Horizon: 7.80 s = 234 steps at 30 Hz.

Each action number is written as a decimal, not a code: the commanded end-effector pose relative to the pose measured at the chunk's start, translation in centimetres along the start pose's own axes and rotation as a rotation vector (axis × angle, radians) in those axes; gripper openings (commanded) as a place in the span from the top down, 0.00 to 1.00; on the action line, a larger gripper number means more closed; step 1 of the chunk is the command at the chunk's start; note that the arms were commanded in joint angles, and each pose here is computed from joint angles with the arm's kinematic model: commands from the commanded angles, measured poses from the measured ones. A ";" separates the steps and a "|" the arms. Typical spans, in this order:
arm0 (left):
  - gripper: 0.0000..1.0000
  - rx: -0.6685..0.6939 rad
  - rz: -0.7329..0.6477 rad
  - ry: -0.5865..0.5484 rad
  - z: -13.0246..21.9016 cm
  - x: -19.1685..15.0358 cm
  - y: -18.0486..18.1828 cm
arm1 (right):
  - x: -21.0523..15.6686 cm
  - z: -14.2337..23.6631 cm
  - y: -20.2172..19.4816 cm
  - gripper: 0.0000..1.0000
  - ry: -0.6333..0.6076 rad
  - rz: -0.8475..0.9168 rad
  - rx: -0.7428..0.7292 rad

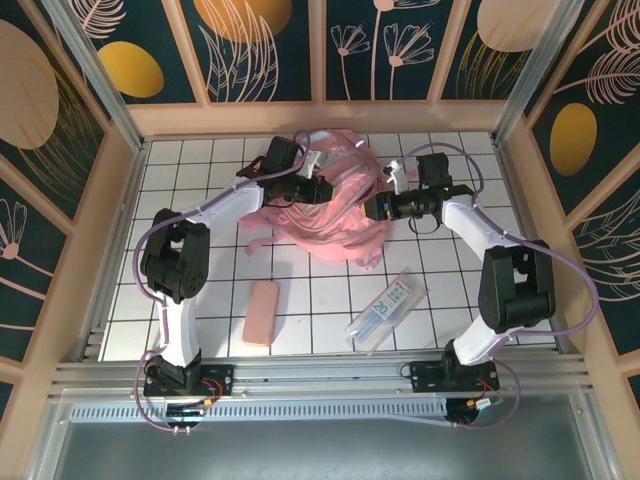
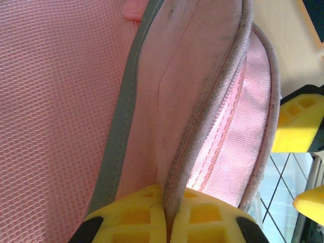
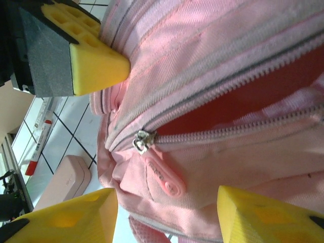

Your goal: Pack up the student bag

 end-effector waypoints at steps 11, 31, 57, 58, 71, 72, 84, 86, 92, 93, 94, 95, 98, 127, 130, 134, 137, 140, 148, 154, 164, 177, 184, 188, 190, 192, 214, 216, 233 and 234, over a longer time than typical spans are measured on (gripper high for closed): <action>1.00 -0.097 0.020 -0.075 1.2 2.5 -2.2 | 0.3 -2.9 1.2 0.56 0.109 0.081 0.037; 1.00 0.001 0.035 -0.057 0.5 2.0 -0.4 | -0.7 -2.3 1.1 0.67 0.245 0.144 -0.161; 1.00 0.010 0.051 -0.067 0.5 1.8 -0.2 | -1.3 -2.5 4.7 0.86 0.374 -0.071 0.133; 1.00 0.009 0.050 -0.072 0.6 1.8 -0.2 | -1.5 -2.6 4.6 0.83 0.385 -0.098 0.131; 1.00 0.000 0.053 -0.069 0.5 1.5 -0.2 | 0.5 -1.7 2.5 0.63 0.213 0.070 -0.216; 1.00 -0.001 0.051 -0.070 0.5 1.5 -0.2 | 0.6 -1.7 2.4 0.63 0.209 0.093 -0.237; 1.00 -0.002 0.057 -0.072 0.4 1.5 -0.1 | 0.5 -3.1 2.0 0.61 0.246 0.296 -0.514; 1.00 -0.004 0.059 -0.071 0.3 1.4 -0.1 | 0.7 -3.1 1.6 0.62 0.236 0.304 -0.591; 1.00 -0.004 0.066 -0.066 0.1 1.1 0.2 | 1.2 -3.5 1.3 0.62 0.232 0.358 -0.751; 1.00 -0.003 0.066 -0.066 0.1 1.1 0.2 | 1.1 -3.8 1.6 0.63 0.239 0.377 -0.755; 1.00 -0.003 0.068 -0.066 0.1 1.0 0.2 | 1.1 -4.0 1.7 0.64 0.241 0.390 -0.769; 1.00 -0.003 0.068 -0.067 0.1 1.0 0.2 | 1.2 -4.2 1.7 0.65 0.243 0.400 -0.789; 1.00 -0.004 0.069 -0.068 0.0 1.0 0.3 | 1.2 -4.8 2.0 0.70 0.251 0.429 -0.819; 1.00 0.005 0.091 -0.057 -0.6 0.3 1.0 | 1.3 -4.7 2.5 0.64 0.239 0.479 -0.940; 1.00 0.007 0.096 -0.059 -0.6 0.4 1.0 | 1.3 -4.6 2.6 0.67 0.228 0.473 -0.931; 1.00 0.007 0.100 -0.059 -0.7 0.4 1.1 | 1.3 -4.7 2.8 0.73 0.220 0.465 -0.925; 1.00 0.009 0.100 -0.058 -0.7 0.4 1.1 | 1.3 -4.7 2.8 0.77 0.220 0.457 -0.921; 1.00 0.009 0.099 -0.056 -0.7 0.3 1.2 | 1.4 -4.4 2.7 0.60 0.205 0.450 -0.944; 1.00 0.014 0.102 -0.055 -0.8 0.3 1.4 | 1.6 -4.2 3.4 0.72 0.170 0.375 -0.836; 1.00 0.016 0.102 -0.053 -0.9 0.2 1.5 | 1.4 -4.5 3.2 0.91 0.183 0.355 -0.812; 1.00 0.033 0.121 -0.082 -0.5 0.7 1.7 | 0.9 -4.5 5.0 0.95 0.261 0.286 -0.680; 1.00 -0.017 0.135 -0.135 0.8 2.3 0.0 | -2.0 -6.9 8.5 0.98 0.270 -0.412 0.009; 1.00 -0.031 0.127 -0.169 1.9 3.1 -0.9 | -3.1 -9.0 9.6 0.98 0.235 -0.550 0.196; 1.00 -0.019 0.135 -0.160 2.0 2.8 -0.3 | -2.8 -8.2 9.0 0.89 0.226 -0.561 0.176; 1.00 -0.010 0.128 -0.159 2.1 2.7 -0.2 | -2.7 -7.6 8.1 0.84 0.213 -0.556 0.118; 1.00 -0.004 0.121 -0.156 2.2 2.6 -0.1 | -2.6 -7.1 7.3 0.81 0.212 -0.525 0.033; 1.00 0.002 0.141 -0.135 1.6 1.6 0.6 | -1.8 -6.6 5.4 0.74 0.153 -0.419 -0.314; 1.00 0.003 0.146 -0.141 1.7 1.7 0.7 | -1.4 -6.1 5.2 0.75 0.110 -0.383 -0.459; 1.00 -0.044 0.295 -0.236 3.4 3.4 -0.9 | -1.1 -2.9 6.8 0.69 0.074 0.065 -0.868; 1.00 -0.052 0.303 -0.233 3.3 3.4 -0.9 | -0.9 -3.1 7.0 0.71 0.074 0.088 -0.865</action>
Point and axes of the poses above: each hand's point on the last joint's axis, 136 mm out from that joint toward the fingers, its own z axis back along the fingers, its own y axis along the line the jaws close on, x = y × z, the point moved 5 cm from there along z, back along the fingers, and after that the axes turned 2 degrees about -z, right-handed, at the moved point
